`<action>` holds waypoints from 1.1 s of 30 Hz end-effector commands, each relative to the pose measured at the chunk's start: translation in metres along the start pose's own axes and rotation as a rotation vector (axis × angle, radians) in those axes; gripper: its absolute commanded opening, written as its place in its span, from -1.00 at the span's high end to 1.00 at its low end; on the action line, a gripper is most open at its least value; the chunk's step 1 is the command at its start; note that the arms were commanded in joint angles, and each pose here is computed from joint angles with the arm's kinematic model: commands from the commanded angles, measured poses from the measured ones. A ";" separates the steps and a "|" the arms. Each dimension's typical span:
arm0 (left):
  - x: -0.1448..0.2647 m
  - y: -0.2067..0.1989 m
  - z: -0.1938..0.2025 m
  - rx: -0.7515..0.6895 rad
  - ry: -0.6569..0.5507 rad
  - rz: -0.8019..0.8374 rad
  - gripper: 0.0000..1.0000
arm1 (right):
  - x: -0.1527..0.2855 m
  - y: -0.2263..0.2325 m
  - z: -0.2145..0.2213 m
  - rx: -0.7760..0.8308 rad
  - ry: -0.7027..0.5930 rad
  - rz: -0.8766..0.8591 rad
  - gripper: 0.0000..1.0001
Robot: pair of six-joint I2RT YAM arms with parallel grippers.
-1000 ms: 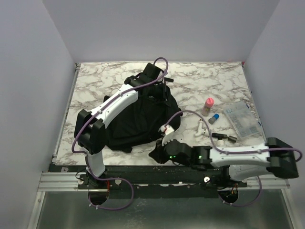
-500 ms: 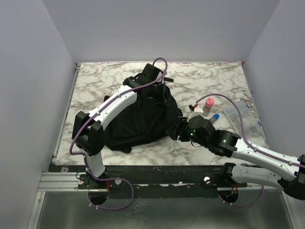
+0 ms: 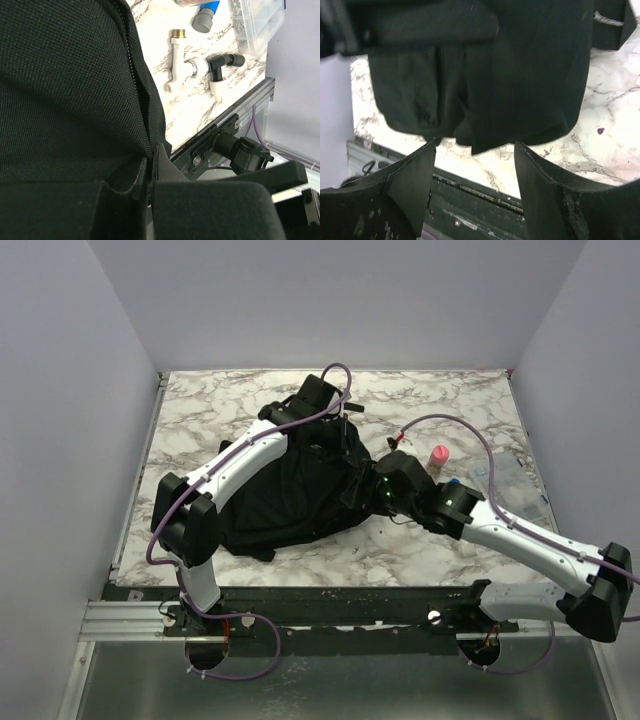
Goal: Pack the student bag
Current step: Zip the student bag at the center of the board.
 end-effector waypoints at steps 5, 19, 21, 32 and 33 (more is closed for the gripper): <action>0.023 -0.034 0.000 -0.082 -0.039 0.173 1.00 | -0.037 -0.010 -0.009 -0.047 -0.038 0.206 -0.35; 0.062 -0.010 0.048 -0.212 -0.090 0.103 -0.30 | -0.028 -0.019 -0.011 -0.085 -0.108 0.014 0.99; 0.070 -0.007 0.060 -0.258 -0.102 0.117 -0.37 | -0.026 -0.016 -0.011 -0.063 -0.101 -0.036 0.99; 0.049 0.011 0.085 -0.317 -0.007 0.143 -0.38 | -0.017 -0.010 -0.007 -0.032 -0.081 -0.163 1.00; 0.045 0.012 0.084 -0.317 0.008 0.146 -0.39 | -0.017 -0.009 -0.007 -0.030 -0.076 -0.169 0.99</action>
Point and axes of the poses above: each gripper's point midway between its finger pads, its own x axis back along the fingers, its own y axis along the line the jaws close on, z = x × y, the point moved 7 cm from there along x, back along the fingers, and after that the axes turned 9 degrees about -x, right-handed, at the moved point
